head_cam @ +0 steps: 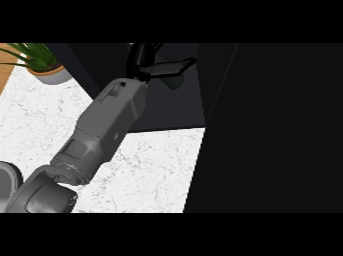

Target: Pick up the wine, place it into the cabinet and close the cabinet

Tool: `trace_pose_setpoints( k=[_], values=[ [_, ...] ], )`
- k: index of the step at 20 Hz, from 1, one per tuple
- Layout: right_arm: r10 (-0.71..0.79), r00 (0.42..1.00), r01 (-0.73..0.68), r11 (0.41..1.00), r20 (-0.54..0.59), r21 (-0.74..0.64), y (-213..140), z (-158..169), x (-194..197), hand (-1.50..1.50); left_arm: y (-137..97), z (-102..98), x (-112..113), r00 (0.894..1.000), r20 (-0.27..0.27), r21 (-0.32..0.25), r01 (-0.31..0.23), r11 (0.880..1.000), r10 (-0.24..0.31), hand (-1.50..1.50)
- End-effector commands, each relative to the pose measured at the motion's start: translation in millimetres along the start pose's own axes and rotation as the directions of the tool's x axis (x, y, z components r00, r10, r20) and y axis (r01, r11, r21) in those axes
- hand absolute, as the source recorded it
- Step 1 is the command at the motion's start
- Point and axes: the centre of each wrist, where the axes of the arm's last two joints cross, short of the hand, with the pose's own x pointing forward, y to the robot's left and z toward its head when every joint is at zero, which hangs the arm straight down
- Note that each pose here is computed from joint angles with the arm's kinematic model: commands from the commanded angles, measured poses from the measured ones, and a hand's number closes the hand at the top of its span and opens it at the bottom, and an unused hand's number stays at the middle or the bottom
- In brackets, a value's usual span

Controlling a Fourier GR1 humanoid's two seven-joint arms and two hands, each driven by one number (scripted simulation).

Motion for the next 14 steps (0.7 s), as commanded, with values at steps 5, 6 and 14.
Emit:
trace_pose_setpoints(
  k=[5,6,14],
  values=[
    [-0.104,0.995,0.104,0.995,-0.009,-0.013,-5.1,12.4,44.4,-1.5,-5.4,1.5,-0.8,0.999,-0.022,-0.046,-0.048,0.998,0.047,-1.5],
    [-0.082,0.997,0.082,0.996,0.0,-0.036,-6.5,14.3,48.0,-1.5,-1.6,7.3,-7.2,0.997,-0.029,-0.053,-0.068,0.996,0.066,-1.5],
    [-0.068,0.998,0.067,0.997,-0.011,-0.031,-11.5,9.5,42.7,-1.5,3.3,23.4,-19.6,0.984,-0.041,-0.107,-0.179,0.978,0.176,-1.5]
  ],
)
